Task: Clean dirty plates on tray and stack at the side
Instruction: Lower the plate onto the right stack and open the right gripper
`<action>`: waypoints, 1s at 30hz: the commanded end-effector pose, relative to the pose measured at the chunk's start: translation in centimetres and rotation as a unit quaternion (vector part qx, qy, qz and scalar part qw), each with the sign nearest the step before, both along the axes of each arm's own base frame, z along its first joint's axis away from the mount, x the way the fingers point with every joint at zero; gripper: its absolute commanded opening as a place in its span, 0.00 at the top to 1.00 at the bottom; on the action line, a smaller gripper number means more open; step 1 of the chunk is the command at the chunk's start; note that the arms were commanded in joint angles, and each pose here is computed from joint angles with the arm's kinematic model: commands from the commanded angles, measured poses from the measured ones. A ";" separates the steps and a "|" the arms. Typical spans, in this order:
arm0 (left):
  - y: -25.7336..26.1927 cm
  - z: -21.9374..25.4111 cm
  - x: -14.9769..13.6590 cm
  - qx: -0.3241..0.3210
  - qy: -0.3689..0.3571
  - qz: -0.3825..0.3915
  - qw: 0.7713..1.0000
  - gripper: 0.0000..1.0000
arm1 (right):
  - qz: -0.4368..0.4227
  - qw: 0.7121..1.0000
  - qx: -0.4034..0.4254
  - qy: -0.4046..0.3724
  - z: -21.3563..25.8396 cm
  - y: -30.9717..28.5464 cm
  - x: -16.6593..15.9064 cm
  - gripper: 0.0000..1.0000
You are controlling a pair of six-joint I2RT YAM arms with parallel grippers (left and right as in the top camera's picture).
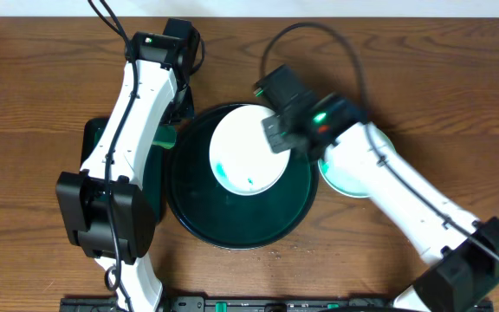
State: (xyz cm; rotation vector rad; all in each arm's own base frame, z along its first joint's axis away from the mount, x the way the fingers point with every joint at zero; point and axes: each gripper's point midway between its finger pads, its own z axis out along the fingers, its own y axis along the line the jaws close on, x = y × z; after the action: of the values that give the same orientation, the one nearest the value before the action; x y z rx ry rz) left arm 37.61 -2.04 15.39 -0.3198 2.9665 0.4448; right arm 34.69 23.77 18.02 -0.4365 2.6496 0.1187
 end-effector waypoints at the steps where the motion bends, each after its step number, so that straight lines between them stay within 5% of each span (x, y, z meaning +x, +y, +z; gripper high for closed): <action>1: 0.2 1.0 0.2 0.001 -0.016 0.005 1.000 0.93 | 0.005 0.994 0.095 0.049 1.6 -1.9 0.2 0.99; 16: 0.1 1.1 0.8 -0.001 -0.028 0.005 1.000 0.93 | -0.241 0.961 -0.005 0.134 -2.3 -22.6 -0.4 0.99; 30: -0.7 0.9 1.1 -0.026 -0.032 0.000 0.999 0.93 | -0.277 0.953 0.001 0.125 -11.1 -25.6 -0.8 0.93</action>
State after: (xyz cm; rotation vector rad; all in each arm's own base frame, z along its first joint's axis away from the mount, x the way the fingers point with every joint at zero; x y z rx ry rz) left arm 38.50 -2.38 15.39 -0.3255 2.9356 0.4095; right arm 33.66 -2.38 6.94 0.4036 2.9239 -0.0315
